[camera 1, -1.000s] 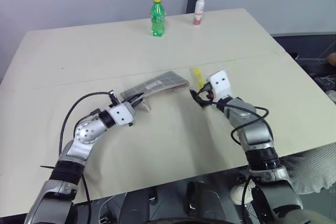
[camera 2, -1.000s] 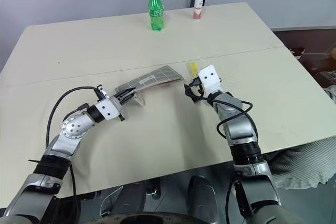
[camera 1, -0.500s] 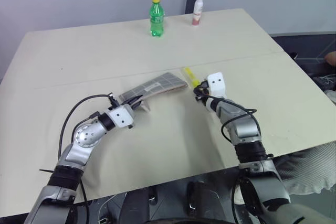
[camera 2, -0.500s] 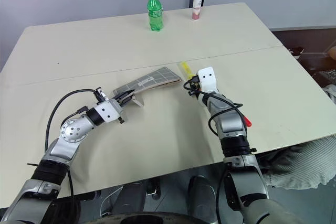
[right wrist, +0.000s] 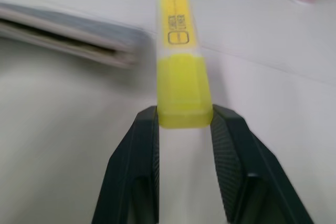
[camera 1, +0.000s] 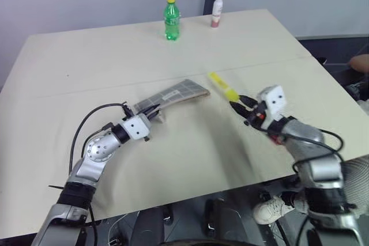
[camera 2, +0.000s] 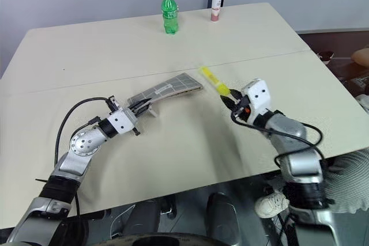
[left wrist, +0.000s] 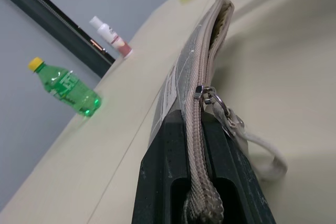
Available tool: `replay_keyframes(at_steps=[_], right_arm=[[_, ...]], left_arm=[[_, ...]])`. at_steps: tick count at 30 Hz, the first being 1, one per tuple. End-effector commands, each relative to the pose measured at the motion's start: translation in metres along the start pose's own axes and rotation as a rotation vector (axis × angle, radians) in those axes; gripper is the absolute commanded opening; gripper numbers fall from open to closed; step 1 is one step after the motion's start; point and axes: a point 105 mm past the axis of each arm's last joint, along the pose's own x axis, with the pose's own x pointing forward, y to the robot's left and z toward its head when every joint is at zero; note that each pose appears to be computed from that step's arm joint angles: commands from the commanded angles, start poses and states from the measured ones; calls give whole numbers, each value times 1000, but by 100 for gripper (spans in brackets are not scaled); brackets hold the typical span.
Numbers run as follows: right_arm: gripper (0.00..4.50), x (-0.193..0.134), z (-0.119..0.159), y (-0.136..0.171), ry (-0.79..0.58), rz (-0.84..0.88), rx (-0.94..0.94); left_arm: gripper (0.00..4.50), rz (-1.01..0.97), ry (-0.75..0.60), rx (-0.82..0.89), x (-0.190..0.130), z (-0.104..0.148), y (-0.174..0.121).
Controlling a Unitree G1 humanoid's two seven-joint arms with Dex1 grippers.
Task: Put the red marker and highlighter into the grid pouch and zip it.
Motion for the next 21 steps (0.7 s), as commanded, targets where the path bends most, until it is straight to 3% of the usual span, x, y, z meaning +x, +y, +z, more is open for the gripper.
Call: replay_keyframes(at_steps=[1,12,21], right_arm=[[81,-18,9,20,-3,130,-55],[81,-6,-18,11,119,42,-150],[81,-17,-8,27,33,117,-96]], left_arm=[[0,8,-38,-11,4,8,3],[0,-43,-71,6,18,15,1],[0,-38,-70,10,19,15,5]])
